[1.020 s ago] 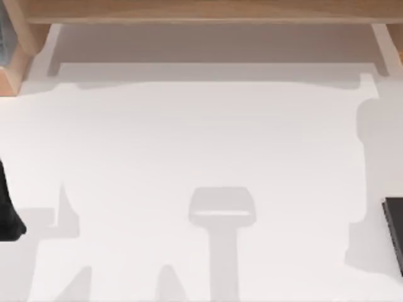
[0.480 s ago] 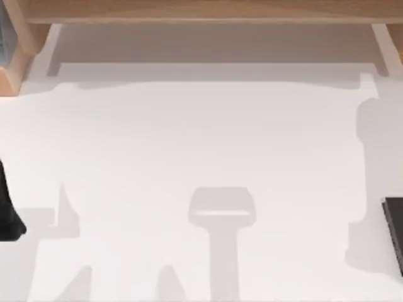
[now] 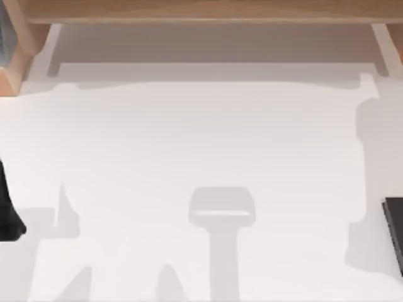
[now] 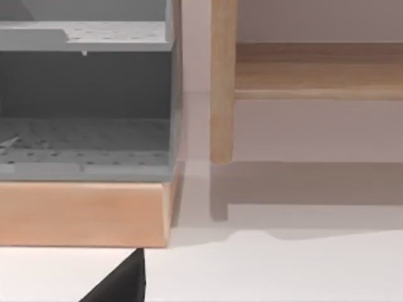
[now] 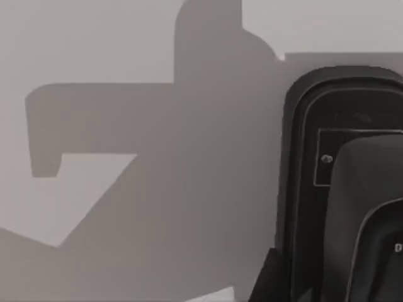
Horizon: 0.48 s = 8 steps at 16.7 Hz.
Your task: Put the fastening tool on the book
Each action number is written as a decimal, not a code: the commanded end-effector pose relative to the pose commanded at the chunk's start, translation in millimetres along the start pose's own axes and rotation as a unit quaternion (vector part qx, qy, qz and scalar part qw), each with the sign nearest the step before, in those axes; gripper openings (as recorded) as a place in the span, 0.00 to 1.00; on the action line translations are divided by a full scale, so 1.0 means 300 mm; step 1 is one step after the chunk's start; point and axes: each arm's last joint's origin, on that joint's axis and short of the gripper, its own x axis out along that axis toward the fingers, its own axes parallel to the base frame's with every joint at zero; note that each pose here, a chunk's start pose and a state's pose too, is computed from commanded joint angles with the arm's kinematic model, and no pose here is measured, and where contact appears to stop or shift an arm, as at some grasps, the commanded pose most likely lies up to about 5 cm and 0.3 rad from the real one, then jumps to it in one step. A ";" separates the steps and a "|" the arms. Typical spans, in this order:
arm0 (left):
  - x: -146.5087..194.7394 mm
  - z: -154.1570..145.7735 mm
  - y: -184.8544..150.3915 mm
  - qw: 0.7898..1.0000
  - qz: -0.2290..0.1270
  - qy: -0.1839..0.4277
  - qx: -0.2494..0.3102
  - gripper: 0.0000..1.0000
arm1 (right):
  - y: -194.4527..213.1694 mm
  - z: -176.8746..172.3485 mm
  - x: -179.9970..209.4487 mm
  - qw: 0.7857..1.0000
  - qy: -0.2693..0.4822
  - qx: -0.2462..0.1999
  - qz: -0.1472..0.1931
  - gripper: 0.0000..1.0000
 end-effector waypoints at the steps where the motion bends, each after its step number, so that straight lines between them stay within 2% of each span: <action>1: 0.000 0.000 0.000 1.000 0.000 0.000 0.000 1.00 | 0.000 0.000 -0.013 1.000 -0.003 0.000 -0.003 0.00; 8: 0.000 0.000 0.000 1.000 0.000 0.000 0.000 1.00 | 0.025 0.001 -0.249 0.999 -0.022 0.009 -0.030 0.00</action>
